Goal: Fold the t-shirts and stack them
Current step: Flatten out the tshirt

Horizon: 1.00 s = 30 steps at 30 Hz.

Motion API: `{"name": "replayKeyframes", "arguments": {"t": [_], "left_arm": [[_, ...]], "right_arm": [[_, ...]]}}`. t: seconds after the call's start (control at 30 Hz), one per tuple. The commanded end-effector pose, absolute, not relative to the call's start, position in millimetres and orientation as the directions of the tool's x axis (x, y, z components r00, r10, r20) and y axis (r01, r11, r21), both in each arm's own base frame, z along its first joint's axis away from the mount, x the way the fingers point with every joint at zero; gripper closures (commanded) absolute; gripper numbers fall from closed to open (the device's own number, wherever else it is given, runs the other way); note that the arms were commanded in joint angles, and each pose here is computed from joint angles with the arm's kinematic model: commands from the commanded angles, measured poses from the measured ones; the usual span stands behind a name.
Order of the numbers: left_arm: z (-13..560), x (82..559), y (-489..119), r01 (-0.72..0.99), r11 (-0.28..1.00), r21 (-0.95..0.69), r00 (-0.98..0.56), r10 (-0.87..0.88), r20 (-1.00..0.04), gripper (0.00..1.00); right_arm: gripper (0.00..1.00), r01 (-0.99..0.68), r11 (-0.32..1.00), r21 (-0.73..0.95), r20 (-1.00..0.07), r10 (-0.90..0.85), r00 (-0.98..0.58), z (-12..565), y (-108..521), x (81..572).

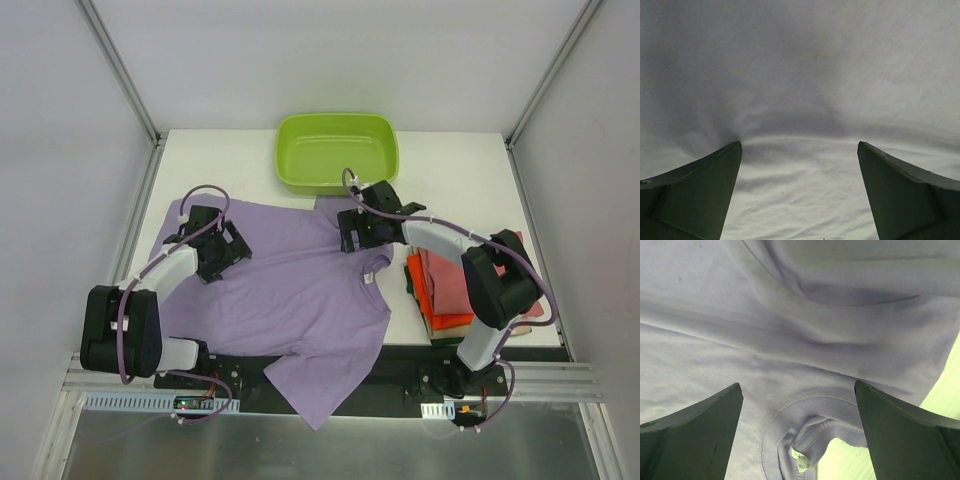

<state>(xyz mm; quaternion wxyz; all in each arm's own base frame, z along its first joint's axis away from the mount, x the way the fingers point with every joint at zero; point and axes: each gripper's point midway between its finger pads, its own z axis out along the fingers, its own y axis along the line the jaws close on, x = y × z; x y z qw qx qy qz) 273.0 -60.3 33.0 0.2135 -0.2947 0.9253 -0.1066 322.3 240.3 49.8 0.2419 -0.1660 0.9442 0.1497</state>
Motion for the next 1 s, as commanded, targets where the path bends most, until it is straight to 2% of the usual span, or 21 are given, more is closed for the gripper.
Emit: {"name": "replayKeyframes", "arguments": {"t": [0.0,0.13,0.37,0.67,0.8,0.83,0.97], "left_arm": [[52,274,-59,-0.457,0.825,-0.332,-0.742,-0.560,-0.368,0.01],[69,289,-60,-0.430,0.829,-0.357,-0.727,-0.553,-0.407,0.01],[77,310,-58,-0.432,0.834,-0.344,-0.717,-0.548,-0.430,0.01],[64,317,-63,-0.433,0.837,-0.335,-0.747,-0.541,-0.386,0.01],[51,307,-63,-0.455,0.830,-0.321,-0.757,-0.551,-0.350,0.01],[46,304,-65,-0.459,0.828,-0.321,-0.763,-0.553,-0.335,0.01],[21,283,-68,-0.480,0.825,-0.298,-0.792,-0.553,-0.258,0.01]], "right_arm": [[0.04,-0.408,0.895,0.181,-0.583,-0.237,-0.777,76,251,341],[0.04,-0.382,0.921,0.076,-0.642,-0.248,-0.726,96,243,372],[0.01,-0.107,0.994,0.036,-0.646,-0.059,-0.761,82,207,404],[0.13,-0.111,0.990,0.087,-0.620,-0.034,-0.784,53,215,422],[0.08,-0.104,0.993,0.061,-0.557,-0.052,-0.829,43,206,398],[0.02,-0.101,0.994,0.046,-0.559,-0.058,-0.827,43,201,393],[0.04,-0.181,0.983,0.002,-0.598,-0.144,-0.788,73,199,376]]}}
